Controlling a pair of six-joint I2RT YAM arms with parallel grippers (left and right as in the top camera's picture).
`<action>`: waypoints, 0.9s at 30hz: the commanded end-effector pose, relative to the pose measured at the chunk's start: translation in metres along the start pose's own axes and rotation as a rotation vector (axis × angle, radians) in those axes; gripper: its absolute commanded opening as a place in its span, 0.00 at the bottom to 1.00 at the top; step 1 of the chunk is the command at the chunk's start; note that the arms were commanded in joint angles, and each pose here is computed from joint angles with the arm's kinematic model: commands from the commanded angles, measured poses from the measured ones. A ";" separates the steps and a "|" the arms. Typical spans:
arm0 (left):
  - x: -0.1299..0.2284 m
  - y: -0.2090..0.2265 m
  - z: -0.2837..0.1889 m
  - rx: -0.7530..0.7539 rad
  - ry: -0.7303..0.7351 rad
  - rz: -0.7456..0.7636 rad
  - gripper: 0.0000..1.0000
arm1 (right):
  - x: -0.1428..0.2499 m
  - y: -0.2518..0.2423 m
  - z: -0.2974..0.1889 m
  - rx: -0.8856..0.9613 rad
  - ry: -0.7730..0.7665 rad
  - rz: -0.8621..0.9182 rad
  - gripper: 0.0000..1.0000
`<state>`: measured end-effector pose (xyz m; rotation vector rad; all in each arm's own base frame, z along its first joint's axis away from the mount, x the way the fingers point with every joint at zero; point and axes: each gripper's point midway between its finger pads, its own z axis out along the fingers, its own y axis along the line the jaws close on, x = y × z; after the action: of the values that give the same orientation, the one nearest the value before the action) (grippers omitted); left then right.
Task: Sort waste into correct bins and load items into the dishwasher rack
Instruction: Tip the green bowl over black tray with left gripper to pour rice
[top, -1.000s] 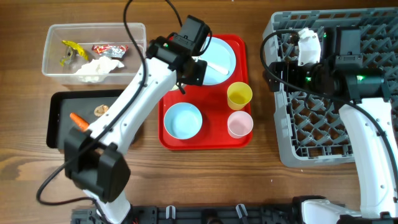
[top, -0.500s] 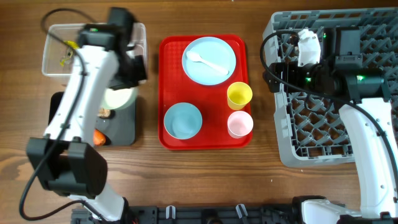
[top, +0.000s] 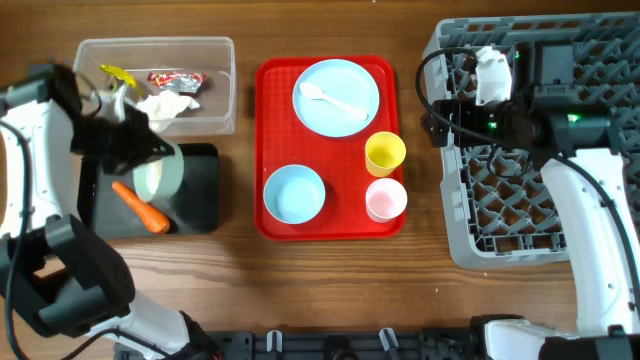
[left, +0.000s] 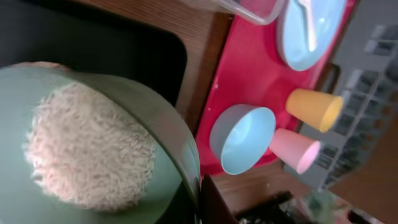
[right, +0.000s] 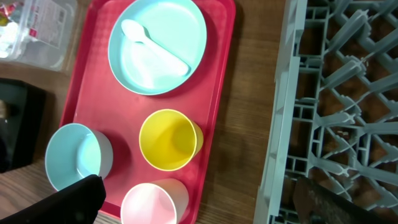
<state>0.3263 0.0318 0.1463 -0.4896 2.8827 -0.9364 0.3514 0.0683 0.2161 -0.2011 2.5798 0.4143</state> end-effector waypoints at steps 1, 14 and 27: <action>0.006 -0.009 -0.012 0.265 -0.074 0.082 0.04 | -0.001 -0.002 0.008 0.003 0.024 0.009 1.00; -0.004 0.018 -0.056 0.506 -0.338 0.081 0.04 | 0.002 -0.003 0.012 0.002 0.044 0.022 1.00; -0.018 0.017 -0.072 0.585 -0.438 0.104 0.04 | 0.005 -0.003 0.012 0.003 0.054 0.025 1.00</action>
<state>0.3230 0.0908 0.1804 -0.4577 2.1871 -1.3587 0.3515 0.0683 0.2027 -0.1932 2.6297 0.4218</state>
